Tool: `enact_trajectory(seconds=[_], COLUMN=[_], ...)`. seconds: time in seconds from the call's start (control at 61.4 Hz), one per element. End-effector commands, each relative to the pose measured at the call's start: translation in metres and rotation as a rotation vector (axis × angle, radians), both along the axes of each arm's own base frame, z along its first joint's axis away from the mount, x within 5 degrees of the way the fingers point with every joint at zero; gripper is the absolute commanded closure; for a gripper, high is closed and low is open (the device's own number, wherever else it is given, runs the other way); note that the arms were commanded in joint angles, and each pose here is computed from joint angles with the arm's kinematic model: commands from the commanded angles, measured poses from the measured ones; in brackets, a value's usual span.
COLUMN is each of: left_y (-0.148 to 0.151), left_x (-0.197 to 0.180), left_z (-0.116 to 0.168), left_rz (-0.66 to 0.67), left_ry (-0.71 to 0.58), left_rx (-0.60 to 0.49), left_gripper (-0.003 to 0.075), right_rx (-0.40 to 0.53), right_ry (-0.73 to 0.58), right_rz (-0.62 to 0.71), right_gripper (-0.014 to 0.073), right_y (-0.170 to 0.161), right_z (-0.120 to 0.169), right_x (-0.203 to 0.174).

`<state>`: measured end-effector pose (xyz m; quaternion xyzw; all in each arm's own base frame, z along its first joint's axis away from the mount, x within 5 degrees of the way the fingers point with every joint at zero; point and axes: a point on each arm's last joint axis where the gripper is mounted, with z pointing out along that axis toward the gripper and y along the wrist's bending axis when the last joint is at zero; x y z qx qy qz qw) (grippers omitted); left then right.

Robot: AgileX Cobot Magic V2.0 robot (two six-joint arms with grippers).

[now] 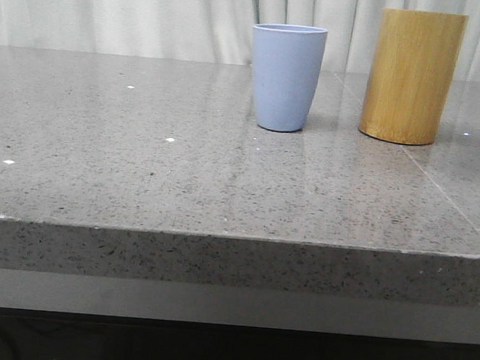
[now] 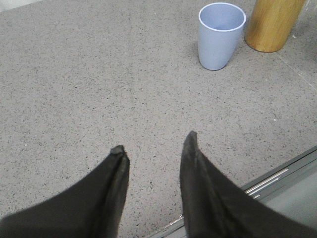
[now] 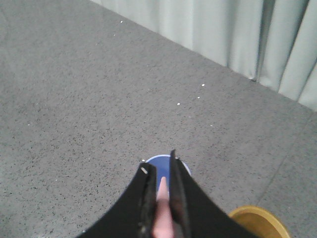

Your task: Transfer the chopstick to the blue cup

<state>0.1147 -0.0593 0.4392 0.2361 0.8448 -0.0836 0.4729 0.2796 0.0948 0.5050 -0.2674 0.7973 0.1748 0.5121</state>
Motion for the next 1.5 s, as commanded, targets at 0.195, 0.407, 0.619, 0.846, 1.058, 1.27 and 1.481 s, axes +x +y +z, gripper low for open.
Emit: enact_trajectory(seconds=[0.195,0.407,0.619,0.846,1.058,1.27,1.481], left_y=[-0.001,-0.001,-0.001,-0.001,-0.001,-0.001,-0.001], left_x=[0.0,0.0,0.0,0.0,0.0,0.0,0.0], left_z=[0.012,0.012,0.012,0.013,0.013,0.013,0.013], left_rz=[-0.006,-0.006,-0.006,-0.006,-0.006,-0.006,-0.006], left_ry=[-0.085,-0.085,-0.086,-0.087,-0.087,-0.089,-0.089], left_rx=[-0.054,-0.054,-0.054,-0.055,-0.055,-0.056,-0.056], left_gripper=[0.0457,0.0457,0.0457,0.0457,0.0457,0.0457,0.0457], right_rx=[-0.032,-0.054,-0.071,-0.071,-0.077,-0.109,-0.099], right_ry=[-0.039,0.037,0.09,0.099,0.075,0.047,0.086], right_rz=[0.015,0.012,0.014,0.018,0.038,-0.057,-0.196], right_gripper=[0.0663,0.0663,0.0592,0.022,0.0171,0.0171,0.0171], right_y=[0.036,0.045,0.05,0.05,0.043,0.017,-0.011], right_z=[-0.027,-0.058,-0.079,-0.08,-0.055,-0.014,0.002], right_x=[0.044,0.074,0.089,0.089,0.063,0.012,-0.046])
